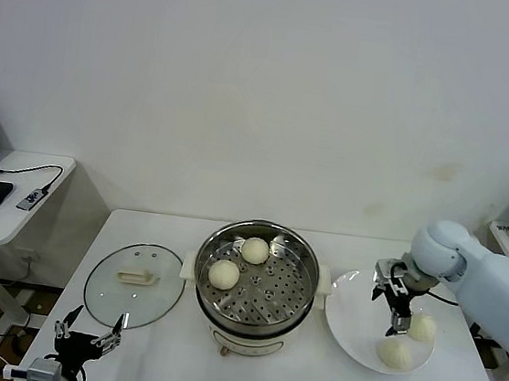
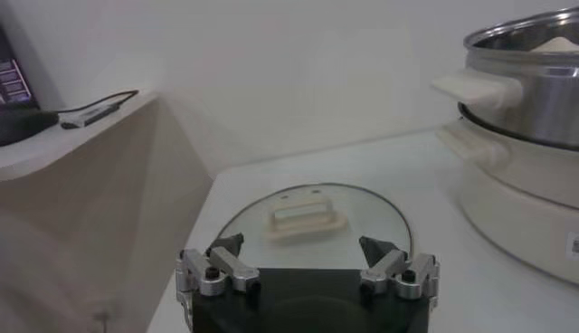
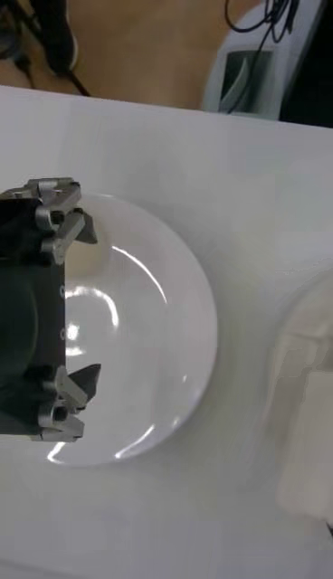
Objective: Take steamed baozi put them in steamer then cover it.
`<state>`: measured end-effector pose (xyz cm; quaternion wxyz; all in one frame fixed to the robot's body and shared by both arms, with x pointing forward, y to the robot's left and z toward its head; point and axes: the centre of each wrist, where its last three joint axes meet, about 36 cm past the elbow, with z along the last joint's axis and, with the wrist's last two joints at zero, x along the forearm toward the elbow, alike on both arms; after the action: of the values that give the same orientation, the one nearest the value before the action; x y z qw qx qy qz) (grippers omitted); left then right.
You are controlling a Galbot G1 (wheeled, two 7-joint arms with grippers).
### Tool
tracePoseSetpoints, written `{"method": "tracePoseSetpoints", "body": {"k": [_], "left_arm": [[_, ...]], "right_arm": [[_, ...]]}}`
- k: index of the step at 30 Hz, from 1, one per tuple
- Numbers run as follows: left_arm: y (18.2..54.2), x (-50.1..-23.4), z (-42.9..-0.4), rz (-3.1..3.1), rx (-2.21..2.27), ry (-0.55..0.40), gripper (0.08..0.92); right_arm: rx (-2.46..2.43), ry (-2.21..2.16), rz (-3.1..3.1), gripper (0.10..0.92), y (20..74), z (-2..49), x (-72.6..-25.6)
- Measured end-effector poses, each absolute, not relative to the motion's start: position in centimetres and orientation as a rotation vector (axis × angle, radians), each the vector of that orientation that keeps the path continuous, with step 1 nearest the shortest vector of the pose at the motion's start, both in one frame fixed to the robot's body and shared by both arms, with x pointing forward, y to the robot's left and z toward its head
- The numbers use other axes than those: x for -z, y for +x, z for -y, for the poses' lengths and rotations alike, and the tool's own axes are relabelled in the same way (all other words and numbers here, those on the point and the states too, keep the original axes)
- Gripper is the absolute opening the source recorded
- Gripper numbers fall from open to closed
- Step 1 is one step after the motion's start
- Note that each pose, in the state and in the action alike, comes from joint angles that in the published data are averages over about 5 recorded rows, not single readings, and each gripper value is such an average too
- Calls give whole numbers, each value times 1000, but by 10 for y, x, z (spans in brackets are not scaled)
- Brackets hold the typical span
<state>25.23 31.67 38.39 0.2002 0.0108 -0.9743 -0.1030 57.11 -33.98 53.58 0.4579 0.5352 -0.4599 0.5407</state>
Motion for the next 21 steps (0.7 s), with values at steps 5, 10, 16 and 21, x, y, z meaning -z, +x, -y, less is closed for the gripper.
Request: {"method": "tracePoseSetpoints", "body": {"k": [5,10,16,21], "left_arm": [[254,-381,-315,2720,283,30,823],[255,-379,-314,2717,282,26,823],[254,-378,-315,2709,286,25,823],[253,-377,-316,2704,291,25,823]], "right_arm": [[-1318,1308,1115,823,569,350,-528],[-1312,1301,1107,823,568,355,-519],[-1300,1295,1103,823,567,361,-508],[-1287,1289,1099,823,564,367,-498]]}}
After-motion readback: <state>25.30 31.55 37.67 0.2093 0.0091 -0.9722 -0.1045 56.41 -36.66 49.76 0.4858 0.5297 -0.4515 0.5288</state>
